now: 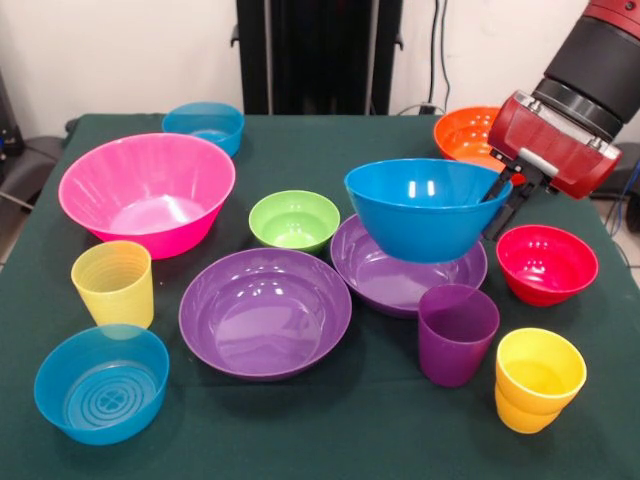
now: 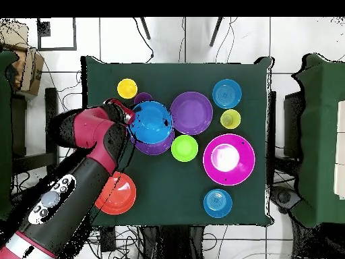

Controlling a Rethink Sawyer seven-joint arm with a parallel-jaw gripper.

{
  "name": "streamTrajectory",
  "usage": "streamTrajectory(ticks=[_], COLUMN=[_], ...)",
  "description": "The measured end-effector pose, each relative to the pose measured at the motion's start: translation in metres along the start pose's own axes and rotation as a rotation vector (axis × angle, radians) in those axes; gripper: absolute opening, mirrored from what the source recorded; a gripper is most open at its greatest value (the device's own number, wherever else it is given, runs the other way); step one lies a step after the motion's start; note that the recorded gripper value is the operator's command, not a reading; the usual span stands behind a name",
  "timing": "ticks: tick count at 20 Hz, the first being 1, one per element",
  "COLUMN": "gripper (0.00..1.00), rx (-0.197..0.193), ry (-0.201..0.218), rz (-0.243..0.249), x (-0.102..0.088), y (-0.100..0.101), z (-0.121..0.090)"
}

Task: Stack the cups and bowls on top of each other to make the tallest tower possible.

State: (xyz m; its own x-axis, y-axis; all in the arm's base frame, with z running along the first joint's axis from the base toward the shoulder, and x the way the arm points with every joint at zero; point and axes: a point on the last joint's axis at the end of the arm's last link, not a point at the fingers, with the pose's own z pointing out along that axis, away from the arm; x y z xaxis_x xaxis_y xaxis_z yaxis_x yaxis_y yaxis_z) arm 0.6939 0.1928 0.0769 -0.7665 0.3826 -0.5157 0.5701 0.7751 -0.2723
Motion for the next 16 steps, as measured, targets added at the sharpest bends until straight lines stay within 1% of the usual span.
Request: streamTrajectory(ticks=[11,16], gripper=[0.0,0.0], rx=[0.007,0.006], ry=[-0.004,-0.017], rz=[0.0,0.003], x=[-0.0038,-0.0069], y=[0.0022,0.0077], z=[-0.0024,-0.0033])
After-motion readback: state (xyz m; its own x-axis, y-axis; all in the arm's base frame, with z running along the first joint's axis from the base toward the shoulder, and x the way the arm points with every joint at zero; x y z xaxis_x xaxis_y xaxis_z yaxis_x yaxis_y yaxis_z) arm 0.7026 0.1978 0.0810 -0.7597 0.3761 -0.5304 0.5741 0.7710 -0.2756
